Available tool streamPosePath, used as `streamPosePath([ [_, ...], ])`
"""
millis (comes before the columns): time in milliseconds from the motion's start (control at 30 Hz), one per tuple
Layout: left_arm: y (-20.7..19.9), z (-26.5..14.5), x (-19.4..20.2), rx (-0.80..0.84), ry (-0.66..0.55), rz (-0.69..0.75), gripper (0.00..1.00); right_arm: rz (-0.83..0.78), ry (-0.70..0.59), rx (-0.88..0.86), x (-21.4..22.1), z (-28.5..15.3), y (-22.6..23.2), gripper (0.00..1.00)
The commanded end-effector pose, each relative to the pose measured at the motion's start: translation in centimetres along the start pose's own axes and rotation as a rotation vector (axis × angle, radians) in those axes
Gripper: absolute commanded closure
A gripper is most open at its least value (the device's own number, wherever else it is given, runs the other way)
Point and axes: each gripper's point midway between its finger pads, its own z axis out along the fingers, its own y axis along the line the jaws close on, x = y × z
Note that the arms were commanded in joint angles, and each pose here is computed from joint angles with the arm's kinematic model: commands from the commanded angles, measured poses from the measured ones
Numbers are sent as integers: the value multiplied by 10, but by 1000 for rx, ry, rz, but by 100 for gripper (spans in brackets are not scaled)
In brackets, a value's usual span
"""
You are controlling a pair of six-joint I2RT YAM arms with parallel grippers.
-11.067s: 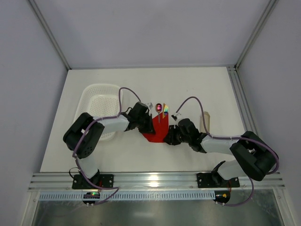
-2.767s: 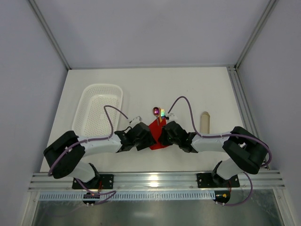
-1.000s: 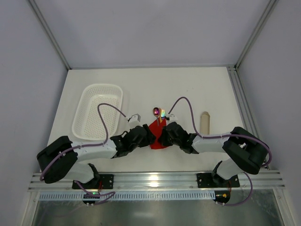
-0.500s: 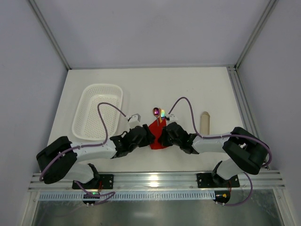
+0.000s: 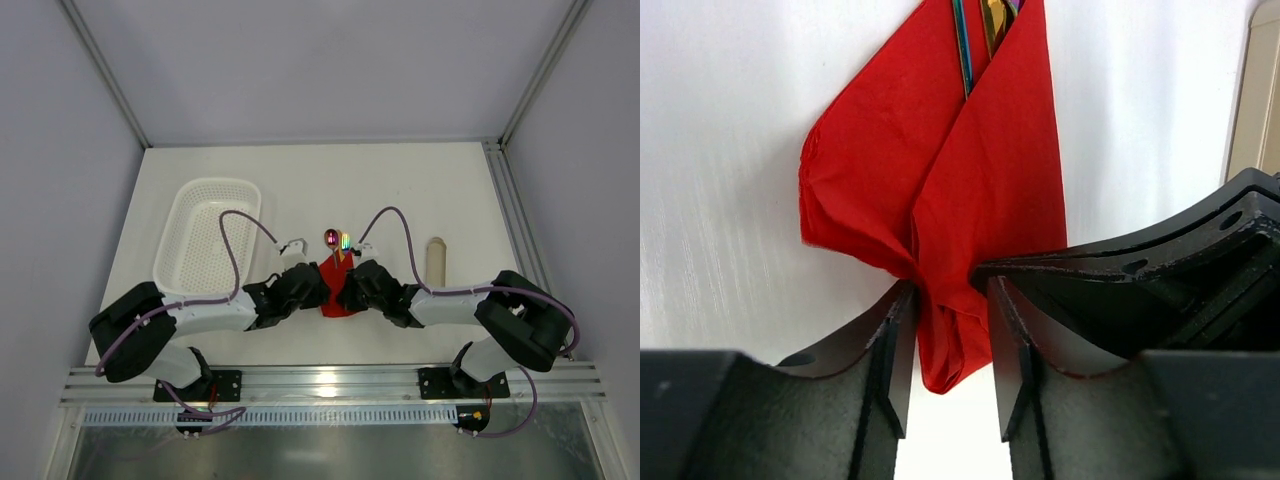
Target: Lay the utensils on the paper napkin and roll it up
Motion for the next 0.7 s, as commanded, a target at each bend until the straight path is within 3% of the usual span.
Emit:
streamPosePath([
  [0, -14, 0, -16, 17, -51, 24, 63, -12, 25, 21, 11, -5, -8, 96],
  [367, -24, -1, -18, 27, -18, 83, 98, -16, 27, 12, 12, -3, -7, 96],
  [667, -55, -2, -15, 175, 9, 151, 100, 12, 9, -8, 17, 0, -10, 96],
])
